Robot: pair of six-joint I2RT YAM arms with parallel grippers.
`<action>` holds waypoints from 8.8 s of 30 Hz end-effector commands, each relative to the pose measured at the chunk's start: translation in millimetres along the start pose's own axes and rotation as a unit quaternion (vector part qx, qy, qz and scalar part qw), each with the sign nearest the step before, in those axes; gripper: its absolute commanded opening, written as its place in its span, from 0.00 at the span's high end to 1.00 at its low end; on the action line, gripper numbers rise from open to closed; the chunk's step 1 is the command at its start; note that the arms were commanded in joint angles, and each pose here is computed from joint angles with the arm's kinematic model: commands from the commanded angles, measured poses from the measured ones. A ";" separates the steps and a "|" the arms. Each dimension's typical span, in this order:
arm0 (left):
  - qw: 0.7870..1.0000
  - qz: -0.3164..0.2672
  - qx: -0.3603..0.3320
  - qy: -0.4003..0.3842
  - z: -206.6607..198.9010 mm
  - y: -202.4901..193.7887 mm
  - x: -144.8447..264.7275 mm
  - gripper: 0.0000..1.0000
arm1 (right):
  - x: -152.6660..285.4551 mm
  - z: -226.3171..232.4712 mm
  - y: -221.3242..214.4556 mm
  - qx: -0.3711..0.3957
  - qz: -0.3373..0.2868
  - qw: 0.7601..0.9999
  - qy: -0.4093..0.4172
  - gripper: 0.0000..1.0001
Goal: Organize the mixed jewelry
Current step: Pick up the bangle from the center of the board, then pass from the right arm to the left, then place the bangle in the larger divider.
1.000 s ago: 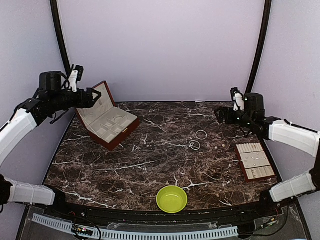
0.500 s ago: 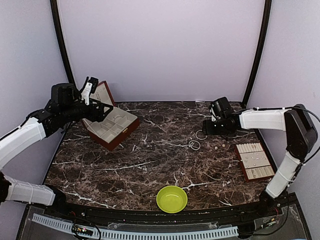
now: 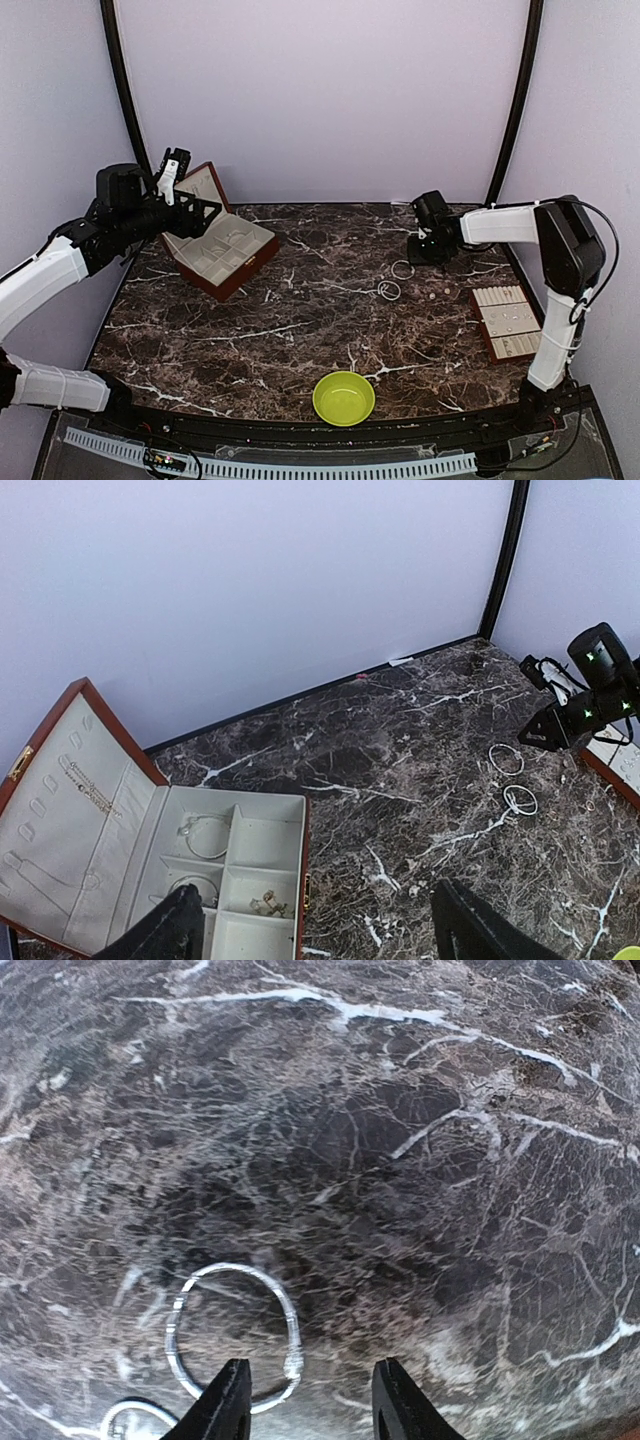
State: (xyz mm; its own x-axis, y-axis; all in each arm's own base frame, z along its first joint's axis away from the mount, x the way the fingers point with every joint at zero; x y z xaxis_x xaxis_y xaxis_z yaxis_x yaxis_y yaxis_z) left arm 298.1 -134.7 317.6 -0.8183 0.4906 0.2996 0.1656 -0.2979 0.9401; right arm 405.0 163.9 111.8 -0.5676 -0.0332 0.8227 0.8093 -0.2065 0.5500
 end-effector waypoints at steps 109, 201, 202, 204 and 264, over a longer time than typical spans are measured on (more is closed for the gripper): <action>0.986 -0.037 0.082 -0.142 -153.7 21.8 -76.8 0.21 | 138.7 94.4 -14.4 0.109 -0.146 0.882 0.434 1.00; 0.979 0.062 0.158 -0.115 -69.5 -0.3 -68.5 1.00 | 185.8 102.9 -27.9 0.076 -0.246 0.863 0.435 0.11; 0.978 0.084 0.154 -0.110 -65.4 -7.1 -66.8 1.00 | 184.0 99.1 -25.4 0.062 -0.248 0.871 0.420 0.11; 0.978 0.105 0.149 -0.100 -48.6 -12.5 -64.6 1.00 | 180.0 89.5 -18.6 0.033 -0.255 0.884 0.391 0.11; 0.928 0.357 0.104 0.035 80.2 -147.8 -102.3 1.00 | 161.1 -1.7 7.6 -0.120 -0.262 0.927 0.239 0.09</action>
State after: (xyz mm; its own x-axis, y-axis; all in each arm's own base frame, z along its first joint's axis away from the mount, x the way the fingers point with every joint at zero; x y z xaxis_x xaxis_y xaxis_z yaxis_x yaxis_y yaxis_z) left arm 403.1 -75.0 152.7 -0.4836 0.1639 0.8598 0.7866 -0.3493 0.5091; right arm 314.2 158.3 245.0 -0.9108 -0.3102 0.2724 0.4007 -0.5058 0.7639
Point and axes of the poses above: each gripper's point midway between its finger pads, its own x axis back along the fingers, its own z axis along the line the jaws close on, y = z × x, the point moved 6 cm from there along x, back along the fingers, and after that the axes turned 12 degrees about -x, right-handed, at the moved point
